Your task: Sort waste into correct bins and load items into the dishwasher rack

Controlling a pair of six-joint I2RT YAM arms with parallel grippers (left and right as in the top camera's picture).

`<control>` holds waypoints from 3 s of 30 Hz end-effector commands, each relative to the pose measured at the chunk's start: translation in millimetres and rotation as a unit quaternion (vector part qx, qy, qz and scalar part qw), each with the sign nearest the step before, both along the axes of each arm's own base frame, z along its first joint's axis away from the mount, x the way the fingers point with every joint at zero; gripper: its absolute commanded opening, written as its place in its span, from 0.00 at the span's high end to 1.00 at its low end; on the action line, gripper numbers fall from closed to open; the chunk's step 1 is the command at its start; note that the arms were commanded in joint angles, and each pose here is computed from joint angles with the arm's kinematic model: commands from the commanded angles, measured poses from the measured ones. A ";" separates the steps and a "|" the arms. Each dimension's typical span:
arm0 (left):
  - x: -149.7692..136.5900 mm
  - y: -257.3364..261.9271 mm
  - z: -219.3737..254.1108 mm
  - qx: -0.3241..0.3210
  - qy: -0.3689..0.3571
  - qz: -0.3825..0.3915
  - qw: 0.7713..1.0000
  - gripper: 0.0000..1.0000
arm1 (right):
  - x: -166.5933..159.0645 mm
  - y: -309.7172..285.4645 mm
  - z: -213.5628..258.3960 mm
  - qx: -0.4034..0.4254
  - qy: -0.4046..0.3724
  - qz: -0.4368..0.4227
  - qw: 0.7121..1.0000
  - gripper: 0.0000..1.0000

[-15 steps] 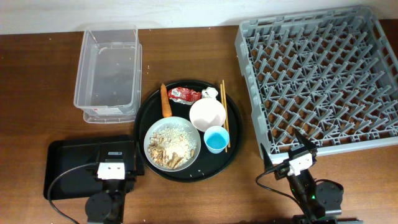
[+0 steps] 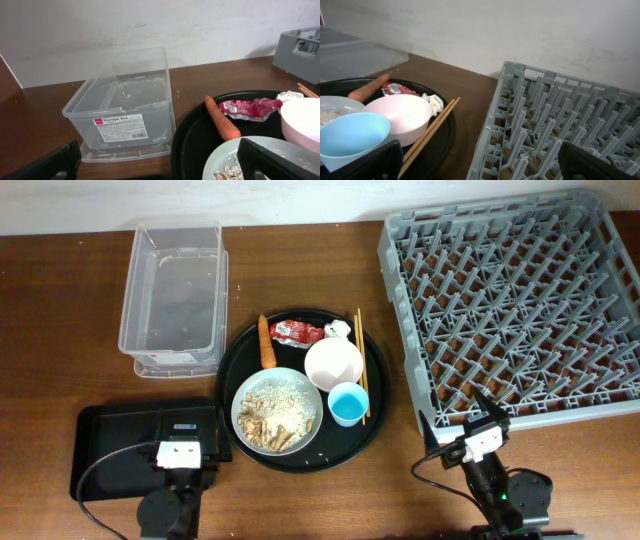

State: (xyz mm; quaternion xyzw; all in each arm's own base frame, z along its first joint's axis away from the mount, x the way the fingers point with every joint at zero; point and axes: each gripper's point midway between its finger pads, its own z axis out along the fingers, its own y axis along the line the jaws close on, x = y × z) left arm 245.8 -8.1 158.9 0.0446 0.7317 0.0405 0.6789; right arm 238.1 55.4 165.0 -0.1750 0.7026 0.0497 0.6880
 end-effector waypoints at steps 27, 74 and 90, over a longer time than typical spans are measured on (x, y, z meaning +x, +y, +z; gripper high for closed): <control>0.1 -0.9 -2.0 0.008 0.001 -0.004 1.000 0.01 | -0.6 2.3 -1.9 0.004 0.001 0.006 1.000 0.02; 69.6 -252.2 -88.7 0.114 0.589 -0.275 0.751 0.47 | 92.2 10.2 90.4 0.116 0.545 -0.063 0.828 0.02; 123.3 -215.3 132.4 -0.348 0.479 -0.505 0.628 1.00 | 77.7 87.9 145.2 0.137 0.457 0.254 0.841 0.07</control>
